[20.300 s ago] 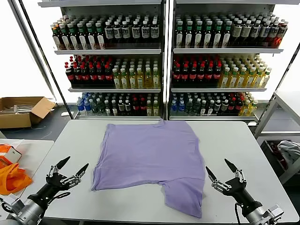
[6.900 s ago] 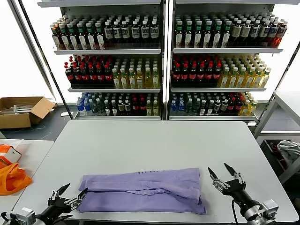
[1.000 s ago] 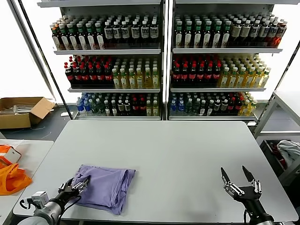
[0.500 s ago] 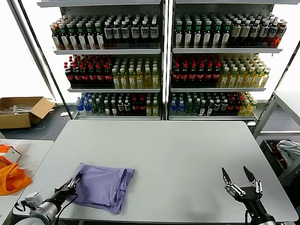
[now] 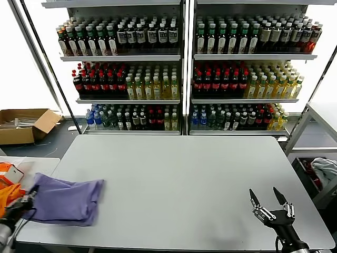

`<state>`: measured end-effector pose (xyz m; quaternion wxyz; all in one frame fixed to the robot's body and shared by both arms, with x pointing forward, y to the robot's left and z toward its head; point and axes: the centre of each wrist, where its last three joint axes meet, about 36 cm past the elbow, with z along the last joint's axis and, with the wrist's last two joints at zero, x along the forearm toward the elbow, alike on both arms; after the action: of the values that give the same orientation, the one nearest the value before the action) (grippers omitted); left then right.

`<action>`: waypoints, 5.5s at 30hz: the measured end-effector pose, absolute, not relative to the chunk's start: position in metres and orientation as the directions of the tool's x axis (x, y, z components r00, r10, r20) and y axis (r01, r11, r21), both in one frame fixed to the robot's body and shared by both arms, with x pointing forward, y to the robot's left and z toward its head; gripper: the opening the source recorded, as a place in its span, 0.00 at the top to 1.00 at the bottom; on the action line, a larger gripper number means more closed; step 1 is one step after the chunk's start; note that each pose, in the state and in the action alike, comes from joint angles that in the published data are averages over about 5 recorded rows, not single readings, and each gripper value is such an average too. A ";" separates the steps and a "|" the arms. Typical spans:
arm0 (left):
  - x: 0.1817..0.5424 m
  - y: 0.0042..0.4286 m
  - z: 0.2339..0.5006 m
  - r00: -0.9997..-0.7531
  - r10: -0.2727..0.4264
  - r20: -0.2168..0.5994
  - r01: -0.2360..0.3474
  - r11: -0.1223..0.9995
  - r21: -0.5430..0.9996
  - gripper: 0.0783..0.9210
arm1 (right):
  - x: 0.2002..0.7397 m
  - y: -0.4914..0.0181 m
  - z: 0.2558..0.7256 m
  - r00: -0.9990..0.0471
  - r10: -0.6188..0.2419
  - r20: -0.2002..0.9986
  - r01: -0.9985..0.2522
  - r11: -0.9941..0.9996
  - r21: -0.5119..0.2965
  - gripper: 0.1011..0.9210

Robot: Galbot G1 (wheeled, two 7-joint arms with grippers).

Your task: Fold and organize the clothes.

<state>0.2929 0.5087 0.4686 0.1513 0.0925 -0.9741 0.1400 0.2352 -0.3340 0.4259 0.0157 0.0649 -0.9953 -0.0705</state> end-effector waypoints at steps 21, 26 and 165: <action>0.311 0.370 0.474 -0.950 0.127 0.287 -0.001 0.913 -0.407 0.96 | 0.228 -0.344 0.435 -0.996 -0.093 0.011 -0.091 0.988 0.125 0.12; 0.325 0.295 0.439 -0.899 0.291 0.327 0.062 0.824 -0.563 0.96 | 0.224 -0.347 0.439 -0.996 -0.088 0.014 -0.086 0.990 0.114 0.12; 0.301 0.279 0.503 -0.937 0.346 -0.043 0.244 0.563 -0.790 0.12 | 0.353 -0.098 0.391 -0.853 -0.339 0.396 -0.348 0.936 0.051 0.12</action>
<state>0.3010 0.2788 0.5035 0.0582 -0.1672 -0.8820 0.4368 0.3526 -0.0984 0.3907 0.2039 0.1786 -0.9625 0.0112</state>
